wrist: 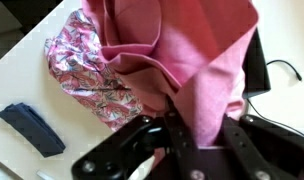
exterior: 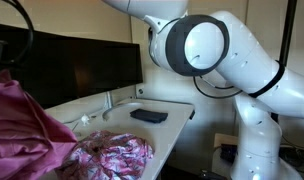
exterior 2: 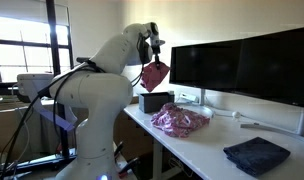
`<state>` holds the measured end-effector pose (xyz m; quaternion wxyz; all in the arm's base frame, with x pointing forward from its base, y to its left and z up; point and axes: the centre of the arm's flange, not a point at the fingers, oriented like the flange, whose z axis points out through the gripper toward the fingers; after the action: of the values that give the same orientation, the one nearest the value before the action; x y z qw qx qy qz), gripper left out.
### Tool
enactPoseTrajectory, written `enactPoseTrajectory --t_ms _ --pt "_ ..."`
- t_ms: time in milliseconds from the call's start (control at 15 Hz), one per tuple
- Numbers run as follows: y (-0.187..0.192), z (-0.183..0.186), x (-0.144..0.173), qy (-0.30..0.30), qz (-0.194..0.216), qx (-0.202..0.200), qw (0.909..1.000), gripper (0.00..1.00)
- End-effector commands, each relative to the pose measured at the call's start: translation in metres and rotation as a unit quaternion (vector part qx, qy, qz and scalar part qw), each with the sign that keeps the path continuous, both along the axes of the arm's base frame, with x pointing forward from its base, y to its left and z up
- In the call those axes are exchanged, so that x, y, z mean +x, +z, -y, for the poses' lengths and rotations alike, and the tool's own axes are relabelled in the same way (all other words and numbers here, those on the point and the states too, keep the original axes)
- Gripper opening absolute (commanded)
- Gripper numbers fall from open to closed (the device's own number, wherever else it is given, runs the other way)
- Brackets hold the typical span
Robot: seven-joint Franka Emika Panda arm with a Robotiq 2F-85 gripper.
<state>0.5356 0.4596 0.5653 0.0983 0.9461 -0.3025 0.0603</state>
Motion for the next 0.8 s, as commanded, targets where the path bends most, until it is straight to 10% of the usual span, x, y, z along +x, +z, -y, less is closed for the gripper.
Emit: enactPoseTrajectory --t_ms 0,733 --pt "0.004 0.049 -0.034 -0.038 0.010 -0.019 0.9991 0.10" --pt "0.028 0.128 -0.018 -0.139 0.018 -0.047 0.9890 0.09"
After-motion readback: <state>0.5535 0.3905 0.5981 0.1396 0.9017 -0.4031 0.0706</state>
